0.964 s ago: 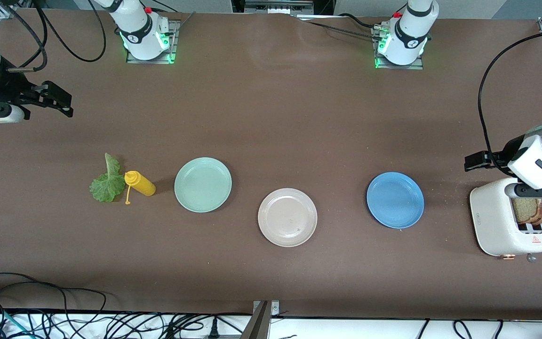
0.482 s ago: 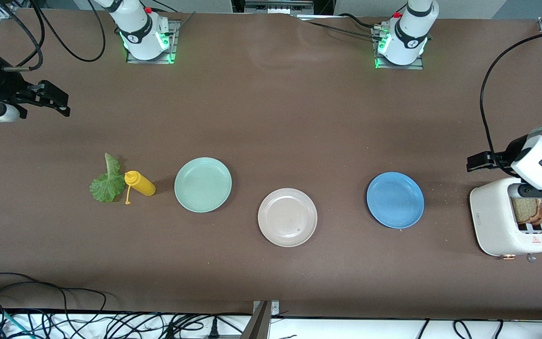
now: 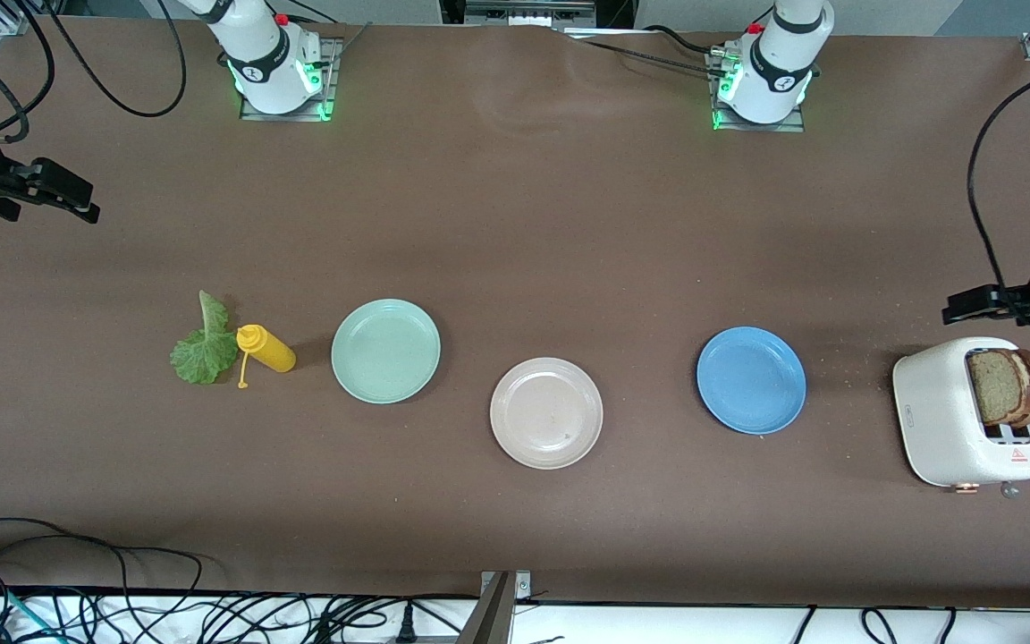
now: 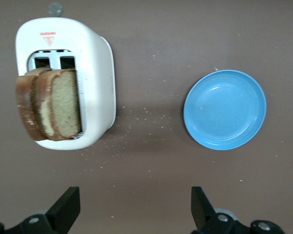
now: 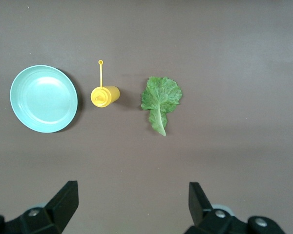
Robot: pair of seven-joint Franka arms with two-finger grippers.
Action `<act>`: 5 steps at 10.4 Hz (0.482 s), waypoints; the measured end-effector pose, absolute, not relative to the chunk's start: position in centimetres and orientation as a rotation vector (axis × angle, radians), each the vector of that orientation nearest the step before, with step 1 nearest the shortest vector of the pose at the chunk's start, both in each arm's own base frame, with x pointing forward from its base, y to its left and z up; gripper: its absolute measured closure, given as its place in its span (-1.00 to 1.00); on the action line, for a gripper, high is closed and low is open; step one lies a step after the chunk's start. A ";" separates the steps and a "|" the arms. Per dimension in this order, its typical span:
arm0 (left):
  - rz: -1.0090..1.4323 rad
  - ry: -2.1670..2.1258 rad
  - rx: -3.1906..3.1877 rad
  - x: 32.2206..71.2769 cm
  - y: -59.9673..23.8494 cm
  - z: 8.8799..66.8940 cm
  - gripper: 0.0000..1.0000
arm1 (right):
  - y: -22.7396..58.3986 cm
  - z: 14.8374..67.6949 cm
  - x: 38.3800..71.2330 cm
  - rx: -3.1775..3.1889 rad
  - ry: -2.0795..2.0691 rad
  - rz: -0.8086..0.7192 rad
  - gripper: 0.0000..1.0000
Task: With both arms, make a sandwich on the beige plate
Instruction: 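Reach the left gripper to the toaster and grasp a bread slice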
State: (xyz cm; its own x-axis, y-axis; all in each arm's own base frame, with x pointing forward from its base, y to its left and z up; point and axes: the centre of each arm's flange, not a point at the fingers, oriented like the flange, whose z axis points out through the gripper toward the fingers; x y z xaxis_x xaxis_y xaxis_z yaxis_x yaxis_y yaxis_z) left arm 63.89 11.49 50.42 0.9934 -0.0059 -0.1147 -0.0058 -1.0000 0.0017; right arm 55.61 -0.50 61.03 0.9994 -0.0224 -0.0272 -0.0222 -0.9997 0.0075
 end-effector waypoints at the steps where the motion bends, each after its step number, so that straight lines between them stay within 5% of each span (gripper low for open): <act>1: -0.183 -0.011 3.129 63.7 13.9 49.8 -1.00 | -1.6 61.0 55.6 3.134 -0.066 -0.046 -1.00; 5: -0.109 0.002 3.127 64.7 18.7 46.6 -0.98 | -3.3 61.0 55.4 3.133 -0.115 -0.048 -1.00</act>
